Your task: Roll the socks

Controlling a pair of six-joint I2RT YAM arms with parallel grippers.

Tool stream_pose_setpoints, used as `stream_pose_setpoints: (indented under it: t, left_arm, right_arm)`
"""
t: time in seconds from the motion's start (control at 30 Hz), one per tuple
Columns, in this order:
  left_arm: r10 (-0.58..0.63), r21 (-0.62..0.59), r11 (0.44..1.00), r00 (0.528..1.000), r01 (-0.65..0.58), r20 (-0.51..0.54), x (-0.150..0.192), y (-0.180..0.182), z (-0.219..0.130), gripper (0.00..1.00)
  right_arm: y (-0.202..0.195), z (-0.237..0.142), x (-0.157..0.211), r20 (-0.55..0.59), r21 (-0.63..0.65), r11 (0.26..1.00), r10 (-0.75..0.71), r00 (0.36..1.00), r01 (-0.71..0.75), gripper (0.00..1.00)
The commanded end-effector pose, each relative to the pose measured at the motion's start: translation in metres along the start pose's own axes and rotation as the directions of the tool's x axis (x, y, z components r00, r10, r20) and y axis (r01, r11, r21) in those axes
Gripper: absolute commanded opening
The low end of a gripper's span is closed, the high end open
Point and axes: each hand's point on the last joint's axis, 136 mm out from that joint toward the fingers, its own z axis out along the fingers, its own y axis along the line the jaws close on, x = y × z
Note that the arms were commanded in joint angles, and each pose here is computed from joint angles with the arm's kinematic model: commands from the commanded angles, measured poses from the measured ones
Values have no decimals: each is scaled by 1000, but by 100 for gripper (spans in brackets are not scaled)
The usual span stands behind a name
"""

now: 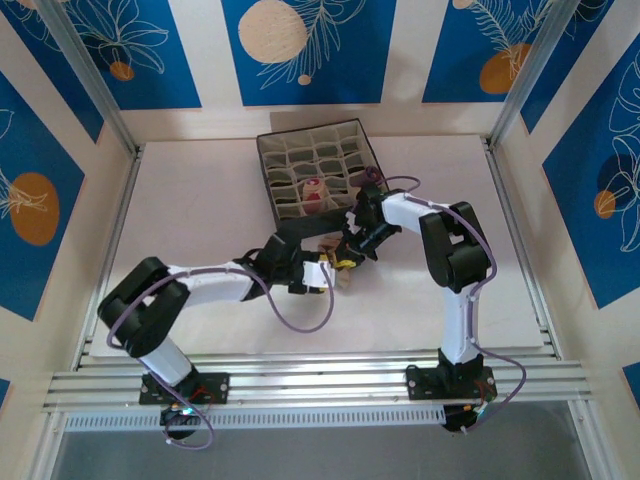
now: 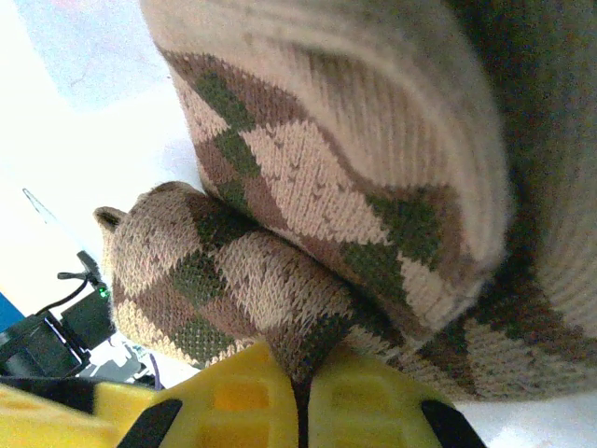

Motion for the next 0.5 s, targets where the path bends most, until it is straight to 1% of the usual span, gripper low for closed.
stream_pose_setpoints:
  t: [0.0, 0.13, 0.17, 0.2, 0.23, 0.27, 0.37, 0.4, 0.47]
  left_arm:
    - [121, 6, 993, 992, -121, -47, 2, 0, 15, 53]
    - [146, 9, 989, 983, -146, -113, 16, -2, 33, 54]
    - [139, 0, 990, 980, -141, -141, 21, 0, 37, 53]
    - [127, -8, 991, 978, -131, -165, 26, 3, 40, 50]
    - [119, -15, 992, 976, -124, -180, 28, 5, 41, 44]
    - [108, -10, 994, 975, -112, -194, 31, 5, 42, 36]
    - [38, 77, 997, 982, -24, -188, 31, -3, 39, 6]
    - [7, 106, 994, 983, 12, -184, 31, -6, 36, 0]
    - [-55, 171, 982, 988, 79, -144, 24, -16, 30, 0]
  right_arm:
    - [-26, 16, 12, -81, 72, 994, 90, 993, -84, 3]
    - [-26, 16, 12, -91, 64, 994, 92, 992, -86, 4]
    - [-26, 17, 12, -95, 63, 994, 90, 991, -85, 4]
    - [-25, 17, 14, -101, 57, 995, 92, 991, -87, 4]
    - [-25, 17, 15, -104, 50, 995, 91, 990, -86, 5]
    - [-23, 17, 18, -110, 36, 996, 89, 990, -85, 6]
    - [-16, 14, 25, -107, -17, 998, 66, 992, -68, 12]
    - [-14, 12, 30, -106, -33, 998, 56, 993, -59, 16]
    - [-8, 7, 38, -96, -61, 998, 27, 995, -33, 24]
